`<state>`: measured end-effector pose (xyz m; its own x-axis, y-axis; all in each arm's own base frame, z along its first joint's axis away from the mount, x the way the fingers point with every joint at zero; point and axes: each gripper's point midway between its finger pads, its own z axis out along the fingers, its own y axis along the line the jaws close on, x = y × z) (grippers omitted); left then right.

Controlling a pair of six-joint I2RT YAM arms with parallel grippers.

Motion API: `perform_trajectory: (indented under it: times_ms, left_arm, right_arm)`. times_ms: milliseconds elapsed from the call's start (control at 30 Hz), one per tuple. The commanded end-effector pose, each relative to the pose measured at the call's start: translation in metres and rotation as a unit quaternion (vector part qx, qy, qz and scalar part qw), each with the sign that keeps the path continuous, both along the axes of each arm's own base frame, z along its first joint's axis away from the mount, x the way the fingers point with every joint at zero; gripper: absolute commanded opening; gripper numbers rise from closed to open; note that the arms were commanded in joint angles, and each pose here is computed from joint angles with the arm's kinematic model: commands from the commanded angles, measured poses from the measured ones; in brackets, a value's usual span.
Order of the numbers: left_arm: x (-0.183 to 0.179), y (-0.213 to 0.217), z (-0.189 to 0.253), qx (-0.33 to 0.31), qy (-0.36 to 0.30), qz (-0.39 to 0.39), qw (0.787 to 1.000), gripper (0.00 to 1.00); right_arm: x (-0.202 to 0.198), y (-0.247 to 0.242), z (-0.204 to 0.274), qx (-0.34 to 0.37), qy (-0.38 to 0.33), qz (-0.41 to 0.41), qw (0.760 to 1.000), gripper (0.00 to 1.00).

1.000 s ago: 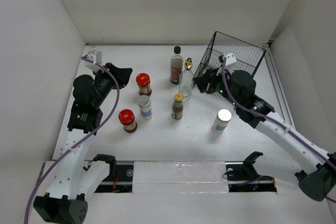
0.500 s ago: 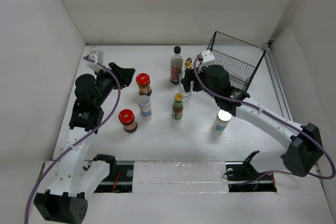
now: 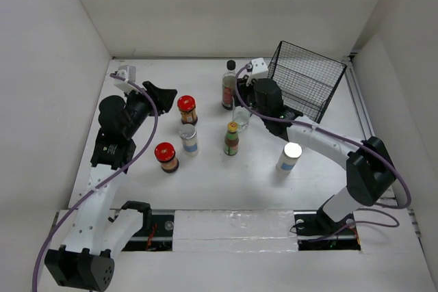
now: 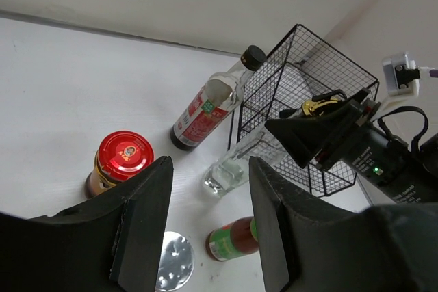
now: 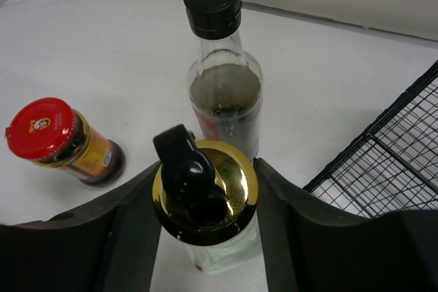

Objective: Organize the condiment bottles

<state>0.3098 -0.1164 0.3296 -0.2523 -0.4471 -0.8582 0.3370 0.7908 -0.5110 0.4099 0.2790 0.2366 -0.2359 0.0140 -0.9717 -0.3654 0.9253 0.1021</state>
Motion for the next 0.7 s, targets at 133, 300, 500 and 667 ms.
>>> perform_trajectory:
  times_ms: [133,300,500,667]
  left_arm:
    - [-0.001,-0.007,0.008,-0.007,-0.022,-0.020,1.000,0.44]
    - [-0.001,-0.007,0.008,-0.007,-0.022,-0.020,1.000,0.44]
    - [-0.001,-0.008,0.010,-0.008,-0.026,-0.025,0.999,0.44]
    - [-0.001,-0.009,0.010,-0.012,-0.024,-0.025,0.999,0.44]
  right_arm:
    - [0.018,0.004,0.057,0.052,-0.085,-0.016,0.995,0.29]
    - [-0.007,-0.008,0.114,0.091,-0.131,-0.007,0.987,0.12]
    - [-0.045,-0.041,0.219,0.139,-0.199,-0.002,0.970,0.09]
    - [-0.051,-0.082,0.282,0.158,-0.256,-0.032,0.953,0.09]
